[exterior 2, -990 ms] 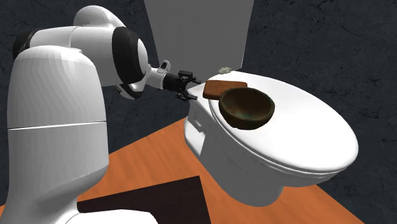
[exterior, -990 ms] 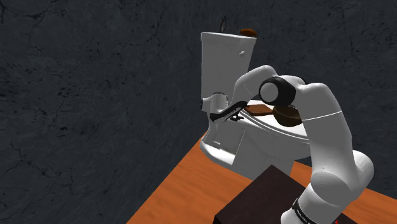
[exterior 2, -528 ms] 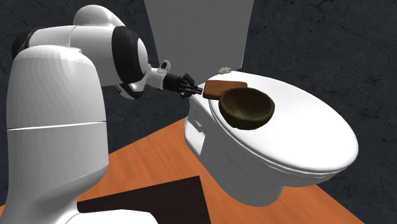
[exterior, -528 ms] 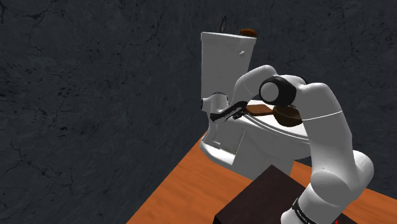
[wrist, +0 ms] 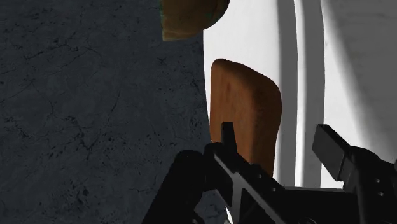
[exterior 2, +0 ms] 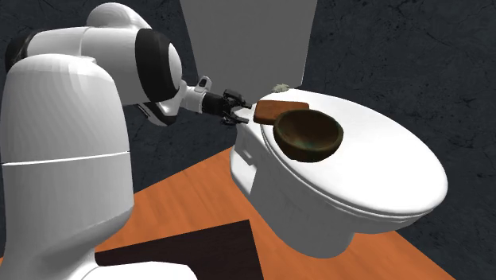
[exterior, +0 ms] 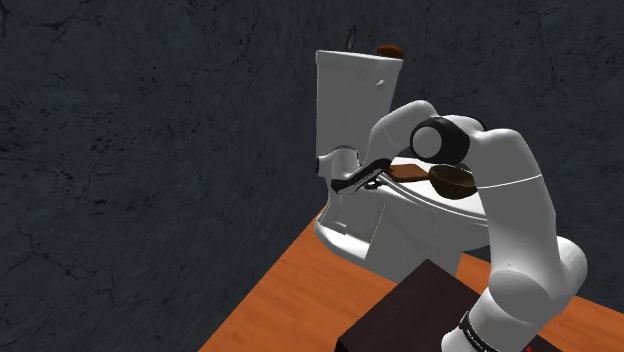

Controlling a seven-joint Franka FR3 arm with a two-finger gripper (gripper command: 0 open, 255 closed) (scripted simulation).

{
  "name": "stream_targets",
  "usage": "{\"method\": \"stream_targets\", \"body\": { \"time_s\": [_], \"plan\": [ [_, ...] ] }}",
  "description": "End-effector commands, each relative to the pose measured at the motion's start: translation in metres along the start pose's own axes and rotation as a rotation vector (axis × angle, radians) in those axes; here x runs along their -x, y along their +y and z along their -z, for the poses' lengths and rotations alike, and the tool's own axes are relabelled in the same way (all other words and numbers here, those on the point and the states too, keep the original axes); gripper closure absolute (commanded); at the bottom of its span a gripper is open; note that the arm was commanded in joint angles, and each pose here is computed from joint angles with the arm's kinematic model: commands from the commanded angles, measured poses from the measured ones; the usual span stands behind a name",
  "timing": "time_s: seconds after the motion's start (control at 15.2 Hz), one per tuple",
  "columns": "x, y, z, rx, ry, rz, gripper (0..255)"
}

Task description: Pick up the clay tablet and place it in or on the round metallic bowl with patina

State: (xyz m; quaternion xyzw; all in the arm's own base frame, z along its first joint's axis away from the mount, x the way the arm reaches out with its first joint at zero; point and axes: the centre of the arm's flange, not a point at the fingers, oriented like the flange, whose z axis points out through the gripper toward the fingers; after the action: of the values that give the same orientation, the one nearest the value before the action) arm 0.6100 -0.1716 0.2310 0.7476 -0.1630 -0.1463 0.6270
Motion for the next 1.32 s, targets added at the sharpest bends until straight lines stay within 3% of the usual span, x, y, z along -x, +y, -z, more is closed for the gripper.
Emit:
{"method": "stream_targets", "body": {
  "time_s": [0.0, 0.07, 0.59, 1.12, 1.19, 1.25],
  "plan": [
    [0.035, -0.003, 0.003, 0.024, 0.098, 0.026, 0],
    [0.057, -0.004, 0.004, 0.039, 0.159, 0.042, 0],
    [0.051, -0.002, -0.036, 0.039, 0.16, 0.042, 0],
    [0.051, -0.002, -0.036, 0.039, 0.159, 0.042, 0],
    [0.051, -0.002, -0.036, 0.039, 0.159, 0.042, 255],
    [0.051, -0.002, -0.036, 0.039, 0.159, 0.042, 255]
  ]
}}
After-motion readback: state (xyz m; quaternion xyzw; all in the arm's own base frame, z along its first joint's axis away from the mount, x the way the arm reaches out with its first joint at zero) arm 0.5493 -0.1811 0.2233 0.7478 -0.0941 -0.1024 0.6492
